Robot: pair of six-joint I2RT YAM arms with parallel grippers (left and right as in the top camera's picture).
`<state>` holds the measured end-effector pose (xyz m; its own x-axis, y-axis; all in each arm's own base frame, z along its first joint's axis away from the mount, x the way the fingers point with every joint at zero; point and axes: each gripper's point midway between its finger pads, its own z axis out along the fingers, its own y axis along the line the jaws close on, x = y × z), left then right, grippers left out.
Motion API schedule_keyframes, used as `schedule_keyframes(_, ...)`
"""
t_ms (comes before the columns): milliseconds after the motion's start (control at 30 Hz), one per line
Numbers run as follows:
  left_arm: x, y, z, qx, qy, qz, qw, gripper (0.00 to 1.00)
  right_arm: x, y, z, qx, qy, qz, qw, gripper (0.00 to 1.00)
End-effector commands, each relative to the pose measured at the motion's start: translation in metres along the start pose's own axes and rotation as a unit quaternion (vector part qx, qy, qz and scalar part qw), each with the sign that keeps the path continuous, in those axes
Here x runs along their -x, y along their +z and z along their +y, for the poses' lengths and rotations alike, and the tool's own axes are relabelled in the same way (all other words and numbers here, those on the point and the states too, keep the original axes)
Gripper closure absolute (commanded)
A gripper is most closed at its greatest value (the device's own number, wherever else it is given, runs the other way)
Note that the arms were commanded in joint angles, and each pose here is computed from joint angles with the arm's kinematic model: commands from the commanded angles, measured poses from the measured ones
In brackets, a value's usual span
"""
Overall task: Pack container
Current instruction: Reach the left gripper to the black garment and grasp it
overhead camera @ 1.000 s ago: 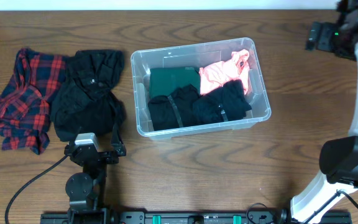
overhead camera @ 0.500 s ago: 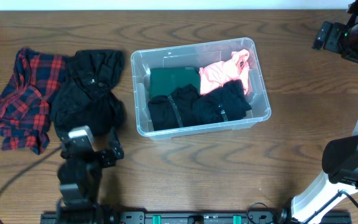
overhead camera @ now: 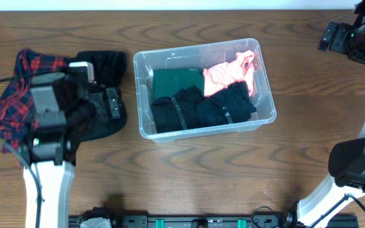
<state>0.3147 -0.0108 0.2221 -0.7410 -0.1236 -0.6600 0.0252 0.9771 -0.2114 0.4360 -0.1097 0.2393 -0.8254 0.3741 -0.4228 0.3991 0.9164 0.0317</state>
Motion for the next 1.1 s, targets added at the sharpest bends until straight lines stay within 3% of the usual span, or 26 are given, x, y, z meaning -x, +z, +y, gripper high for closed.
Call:
schedule_keyframes(0, -0.021, 0.016, 0.007, -0.005, -0.006, 0.062, 0.998, 0.02, 0.000, 0.004, -0.003, -0.002, 0.010, 0.004, 1.000, 0.01)
schedule_keyframes(167, -0.046, 0.038, 0.018, 0.007, -0.020, 0.130, 0.991, 0.02, 0.000, 0.004, -0.003, -0.002, 0.010, 0.004, 1.000, 0.01)
schedule_keyframes(1067, -0.112, 0.140, 0.071, 0.121, 0.013, 0.281, 0.952, 0.07, 0.000, 0.004, -0.003, -0.002, 0.010, 0.004, 1.000, 0.01)
